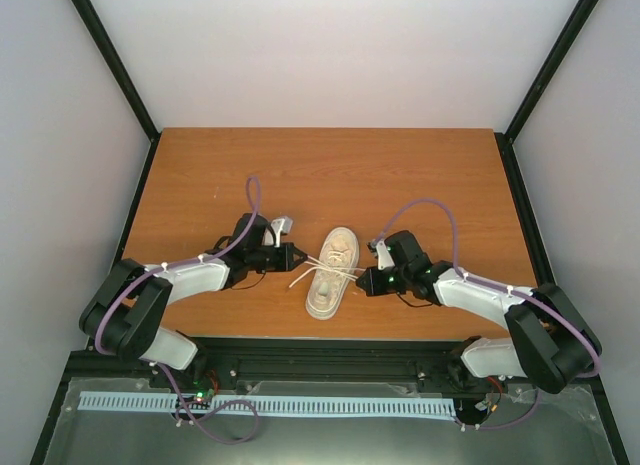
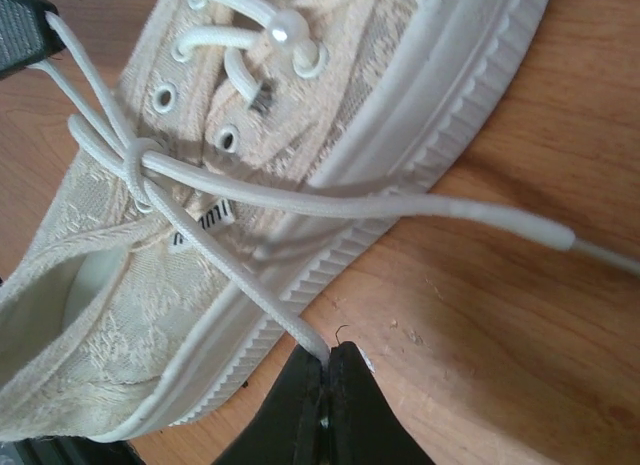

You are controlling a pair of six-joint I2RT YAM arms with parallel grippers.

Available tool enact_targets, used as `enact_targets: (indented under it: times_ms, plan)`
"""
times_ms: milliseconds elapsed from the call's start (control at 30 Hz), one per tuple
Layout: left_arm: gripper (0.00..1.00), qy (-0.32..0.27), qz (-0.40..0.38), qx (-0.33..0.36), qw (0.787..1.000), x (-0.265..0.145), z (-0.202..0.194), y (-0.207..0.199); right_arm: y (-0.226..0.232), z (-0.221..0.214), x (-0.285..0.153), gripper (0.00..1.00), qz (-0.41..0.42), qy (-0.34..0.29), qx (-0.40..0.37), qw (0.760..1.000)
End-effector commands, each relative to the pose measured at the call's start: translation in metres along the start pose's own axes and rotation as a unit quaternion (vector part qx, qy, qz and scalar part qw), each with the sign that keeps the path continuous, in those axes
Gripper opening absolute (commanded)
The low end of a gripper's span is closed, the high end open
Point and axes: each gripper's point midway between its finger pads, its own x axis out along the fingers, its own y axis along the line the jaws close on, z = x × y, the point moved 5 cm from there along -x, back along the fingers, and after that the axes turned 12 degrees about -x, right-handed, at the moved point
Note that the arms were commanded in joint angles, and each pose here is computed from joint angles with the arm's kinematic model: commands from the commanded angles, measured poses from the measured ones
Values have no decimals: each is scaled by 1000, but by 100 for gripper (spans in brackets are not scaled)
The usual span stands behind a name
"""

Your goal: Tie the shoes

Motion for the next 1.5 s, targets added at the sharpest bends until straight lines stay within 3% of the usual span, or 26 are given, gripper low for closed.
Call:
enact_targets:
  times_ms: [0,167,300,333,433,467,500,533,700,800,900,1000,1100,1233,1333,1467]
  plan:
    - [1,-51,62,-30,996,-7,15,28,-21,-38,4,3,-55,59,43,996]
    - [1,-53,64,-34,996,-7,14,33,-20,-38,5,3,-46,51,42,997]
    - [1,-50,24,-10,998,-10,20,15,1,-19,-5,4,12,8,5,1000]
    - [7,-52,15,0,999,-12,24,7,6,-12,-11,16,20,-3,-7,1000]
    - [70,-76,1,36,996,-26,39,-17,15,11,-30,92,7,-45,-37,998]
    - [85,-89,-1,50,995,-33,46,-26,18,19,-37,99,0,-60,-45,997]
    - [97,-100,-2,64,993,-39,52,-35,20,29,-43,100,-7,-73,-55,996]
    - [99,-109,-3,78,991,-45,59,-44,22,38,-48,100,-17,-84,-62,994]
    - [100,-140,11,108,984,-58,92,-68,11,95,-65,100,-90,-132,-62,985]
    - [100,-178,8,69,981,-70,126,-47,-14,127,-80,100,-117,-180,-45,976]
    - [100,-249,10,-2,968,-109,156,0,-57,142,-109,100,-173,-227,-15,958]
    - [100,-326,50,-69,942,-159,163,56,-110,132,-149,100,-243,-283,33,927]
    - [100,-405,132,-115,898,-205,152,106,-147,106,-186,100,-300,-351,78,884]
    - [100,-474,251,-116,836,-231,126,138,-174,72,-209,100,-397,-392,101,824]
    - [100,-485,274,-102,824,-230,116,149,-185,53,-212,100,-456,-415,108,780]
    - [100,-483,282,-91,824,-225,118,156,-198,38,-205,100,-495,-424,104,751]
